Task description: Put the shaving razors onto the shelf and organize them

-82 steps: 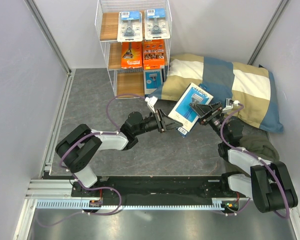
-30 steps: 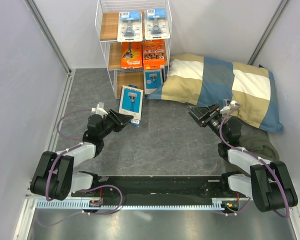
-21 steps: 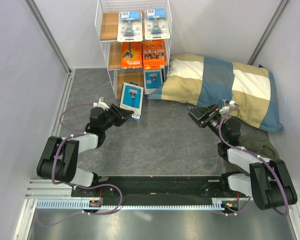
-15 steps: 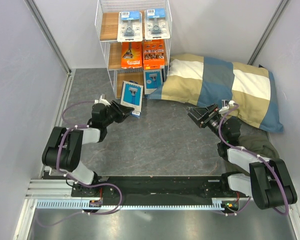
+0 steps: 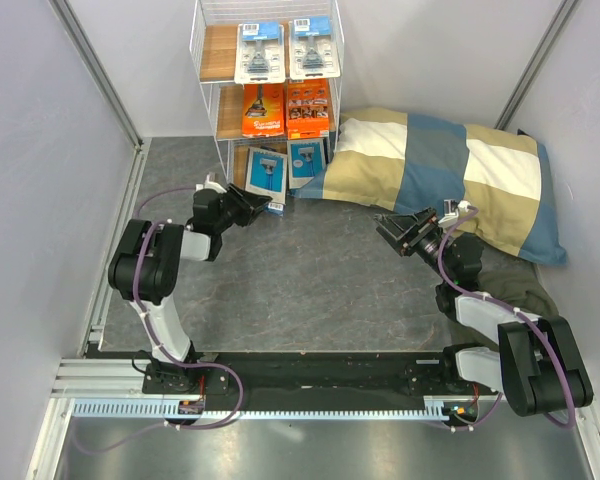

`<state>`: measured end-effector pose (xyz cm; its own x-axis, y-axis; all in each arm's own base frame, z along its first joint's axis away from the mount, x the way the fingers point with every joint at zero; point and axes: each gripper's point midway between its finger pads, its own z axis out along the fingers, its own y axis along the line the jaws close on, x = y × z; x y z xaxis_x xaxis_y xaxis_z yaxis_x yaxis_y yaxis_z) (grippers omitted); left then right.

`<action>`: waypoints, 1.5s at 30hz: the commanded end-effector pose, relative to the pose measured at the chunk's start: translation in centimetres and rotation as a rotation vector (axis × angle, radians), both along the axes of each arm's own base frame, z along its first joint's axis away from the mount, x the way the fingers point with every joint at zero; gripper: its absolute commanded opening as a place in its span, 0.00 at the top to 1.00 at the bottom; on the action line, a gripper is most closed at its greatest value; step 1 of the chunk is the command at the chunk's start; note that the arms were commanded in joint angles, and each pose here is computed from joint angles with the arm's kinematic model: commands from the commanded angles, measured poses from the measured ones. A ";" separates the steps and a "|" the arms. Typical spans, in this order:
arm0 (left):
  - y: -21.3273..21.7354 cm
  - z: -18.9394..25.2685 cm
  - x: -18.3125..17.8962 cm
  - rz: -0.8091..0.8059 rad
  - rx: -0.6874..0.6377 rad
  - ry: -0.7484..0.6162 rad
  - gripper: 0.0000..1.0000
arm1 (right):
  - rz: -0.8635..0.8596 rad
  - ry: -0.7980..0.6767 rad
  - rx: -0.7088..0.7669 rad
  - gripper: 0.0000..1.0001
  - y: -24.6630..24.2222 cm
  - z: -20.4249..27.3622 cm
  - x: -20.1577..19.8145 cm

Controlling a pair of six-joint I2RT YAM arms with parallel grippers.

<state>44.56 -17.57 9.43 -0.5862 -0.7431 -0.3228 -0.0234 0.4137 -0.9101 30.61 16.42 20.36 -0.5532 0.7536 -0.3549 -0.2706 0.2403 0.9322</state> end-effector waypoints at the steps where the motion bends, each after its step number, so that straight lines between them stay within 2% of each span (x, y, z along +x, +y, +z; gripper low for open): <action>1: -0.1 3.2 2.6 0.029 -0.049 -0.097 0.84 | 0.009 -0.071 -0.014 0.02 0.0 1.8 0.4; 19: -0.1 0.9 7.8 0.087 -0.018 0.022 0.78 | 0.017 -0.063 -0.036 0.02 -0.2 2.2 0.0; 28: -0.3 -1.0 9.0 0.091 0.003 0.113 0.72 | 0.027 -0.036 -0.032 0.02 -0.1 1.6 0.0; 40: -0.5 -3.9 8.5 0.051 0.064 0.226 0.45 | 0.032 -0.030 -0.033 0.02 -0.1 1.3 -0.4; 43: -0.1 -4.3 8.0 0.048 0.112 0.248 0.33 | 0.030 -0.031 -0.034 0.02 -0.2 1.3 -0.5; 45: 0.2 -4.6 7.6 0.050 0.142 0.271 0.29 | 0.029 -0.032 -0.033 0.02 -0.2 1.4 -0.5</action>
<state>52.33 -17.10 4.36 -0.5902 -0.7838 -0.1933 -0.3116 0.4421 -0.8411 30.15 16.28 20.30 -0.5800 0.7304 -0.3607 -0.2539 0.2587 0.9320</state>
